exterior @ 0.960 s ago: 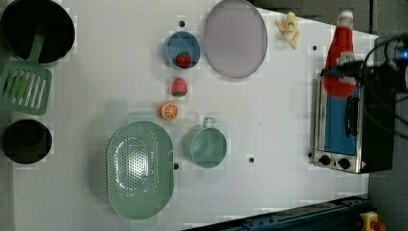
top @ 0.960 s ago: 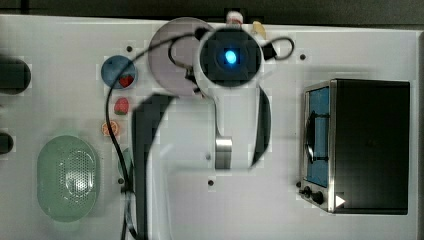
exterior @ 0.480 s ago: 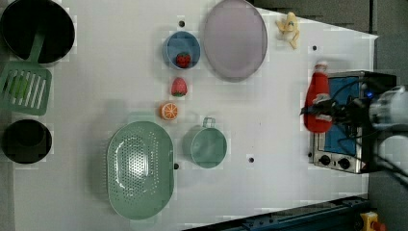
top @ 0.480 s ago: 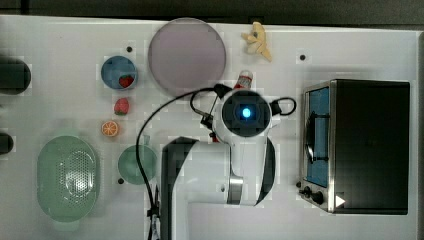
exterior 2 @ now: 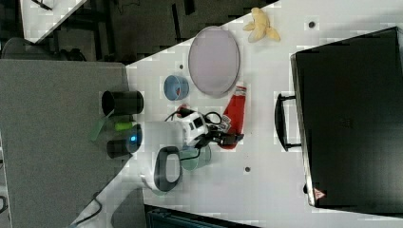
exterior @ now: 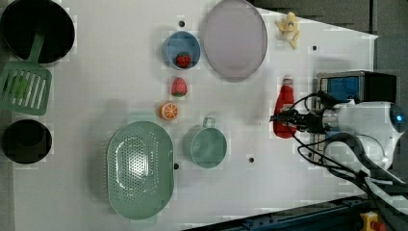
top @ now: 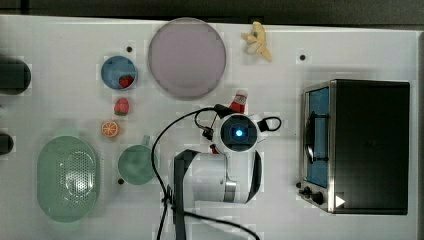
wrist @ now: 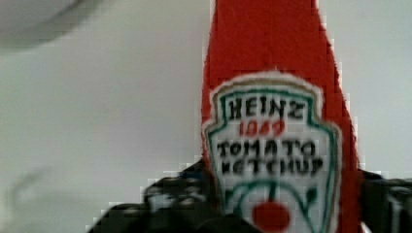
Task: Pick ketchup from plate and place it on table.
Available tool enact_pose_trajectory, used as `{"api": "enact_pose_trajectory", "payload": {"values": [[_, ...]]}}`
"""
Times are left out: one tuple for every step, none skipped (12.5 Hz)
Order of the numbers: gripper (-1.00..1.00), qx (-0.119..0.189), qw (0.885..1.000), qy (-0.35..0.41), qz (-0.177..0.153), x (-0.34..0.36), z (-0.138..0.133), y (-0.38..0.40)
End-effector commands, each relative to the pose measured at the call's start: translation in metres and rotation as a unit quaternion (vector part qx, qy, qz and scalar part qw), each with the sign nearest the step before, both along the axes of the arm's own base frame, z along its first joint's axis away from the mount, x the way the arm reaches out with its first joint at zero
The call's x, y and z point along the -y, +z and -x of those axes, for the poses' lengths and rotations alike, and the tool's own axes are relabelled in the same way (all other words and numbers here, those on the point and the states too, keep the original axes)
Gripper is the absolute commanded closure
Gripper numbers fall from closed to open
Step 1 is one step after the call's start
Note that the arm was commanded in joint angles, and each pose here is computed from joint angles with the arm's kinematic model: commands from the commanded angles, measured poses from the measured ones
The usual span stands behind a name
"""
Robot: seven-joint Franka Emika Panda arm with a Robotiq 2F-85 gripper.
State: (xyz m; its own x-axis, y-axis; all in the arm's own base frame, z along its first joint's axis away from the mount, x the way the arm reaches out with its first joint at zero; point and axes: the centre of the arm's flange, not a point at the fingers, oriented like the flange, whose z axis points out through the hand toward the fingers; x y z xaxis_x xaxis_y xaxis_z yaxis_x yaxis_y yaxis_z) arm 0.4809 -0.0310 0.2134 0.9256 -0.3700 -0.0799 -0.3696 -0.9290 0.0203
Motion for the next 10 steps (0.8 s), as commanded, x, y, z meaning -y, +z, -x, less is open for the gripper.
{"api": "enact_pose_trajectory", "payload": {"values": [[-1.00, 0.044, 0.999, -0.018, 0.003, -0.005, -0.017, 0.021], [-1.00, 0.057, 0.998, -0.016, 0.004, -0.006, -0.021, 0.033], [-1.00, 0.071, 0.997, -0.018, 0.005, -0.006, -0.026, 0.048], [-1.00, 0.085, 0.996, -0.030, 0.006, -0.006, -0.030, 0.067], [-1.00, 0.096, 0.994, -0.053, 0.007, -0.006, -0.033, 0.088], [-1.00, 0.099, 0.992, -0.082, 0.007, -0.006, -0.035, 0.109], [-1.00, 0.094, 0.990, -0.105, 0.008, -0.007, -0.036, 0.130], [-1.00, 0.089, 0.989, -0.118, 0.008, -0.009, -0.038, 0.152], [-1.00, 0.082, 0.988, -0.127, 0.010, -0.009, -0.040, 0.175], [-1.00, 0.080, 0.988, -0.133, 0.010, -0.009, -0.042, 0.198]]}}
